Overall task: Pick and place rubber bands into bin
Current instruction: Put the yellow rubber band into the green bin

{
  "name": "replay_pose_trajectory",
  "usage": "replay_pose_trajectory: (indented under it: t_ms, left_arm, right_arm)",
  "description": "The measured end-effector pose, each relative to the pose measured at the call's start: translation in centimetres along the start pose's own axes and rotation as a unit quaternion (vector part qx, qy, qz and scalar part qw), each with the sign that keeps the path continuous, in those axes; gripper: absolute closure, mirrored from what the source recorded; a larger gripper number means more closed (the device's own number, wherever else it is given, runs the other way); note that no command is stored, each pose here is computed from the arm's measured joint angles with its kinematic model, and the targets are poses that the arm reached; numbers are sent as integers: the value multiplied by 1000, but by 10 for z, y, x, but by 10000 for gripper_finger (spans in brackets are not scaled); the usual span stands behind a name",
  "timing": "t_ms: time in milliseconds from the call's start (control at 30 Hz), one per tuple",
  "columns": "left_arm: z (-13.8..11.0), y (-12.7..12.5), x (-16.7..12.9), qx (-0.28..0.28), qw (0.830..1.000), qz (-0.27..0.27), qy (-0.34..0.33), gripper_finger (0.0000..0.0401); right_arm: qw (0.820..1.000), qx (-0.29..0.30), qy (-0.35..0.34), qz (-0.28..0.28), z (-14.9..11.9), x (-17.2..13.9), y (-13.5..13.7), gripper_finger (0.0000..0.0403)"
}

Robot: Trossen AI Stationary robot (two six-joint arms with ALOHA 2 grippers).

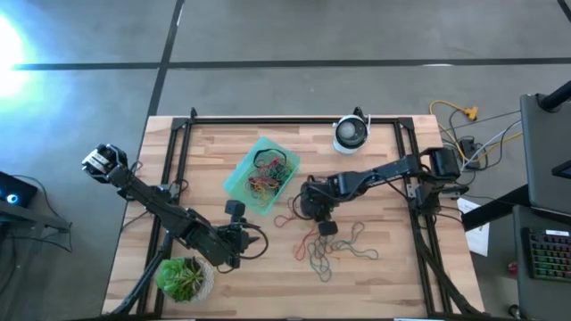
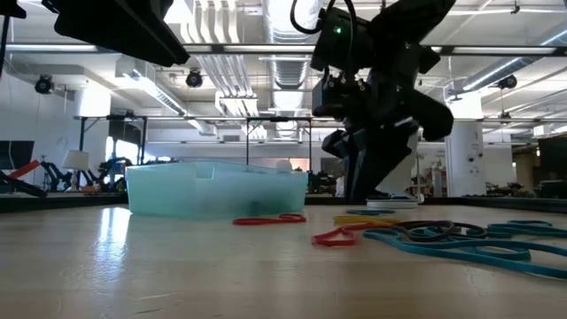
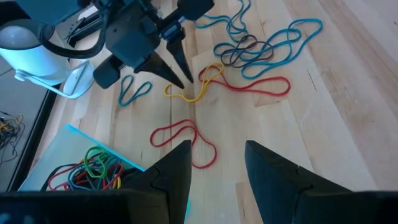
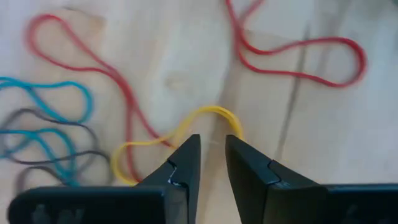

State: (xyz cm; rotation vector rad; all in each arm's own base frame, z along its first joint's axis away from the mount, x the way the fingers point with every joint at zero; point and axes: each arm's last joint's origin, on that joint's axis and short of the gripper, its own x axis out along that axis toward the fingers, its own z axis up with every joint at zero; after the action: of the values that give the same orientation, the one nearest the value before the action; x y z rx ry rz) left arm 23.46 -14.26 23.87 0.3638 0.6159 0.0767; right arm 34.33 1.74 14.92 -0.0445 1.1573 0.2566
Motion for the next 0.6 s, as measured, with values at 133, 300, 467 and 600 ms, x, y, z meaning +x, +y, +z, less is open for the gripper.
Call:
replay_pose_trajectory:
  t_ms: [133,300,467,600]
  left_arm:
    - [0,0,0,0,1000,0,0,266]
    - [0,0,0,1,1000,0,1,266]
    - [0,0,0,0,1000,0,0,266]
    - [0,0,0,0,1000,0,0,266]
  right_arm:
    - [1000,-8,7,-29,-2,1,-2,331]
    - [999,-11,0,-31,-2,5,-3,320]
    - [999,-14,7,-31,-4,16,-5,303]
    - [999,-7,12,-30,-6,19,-9,293]
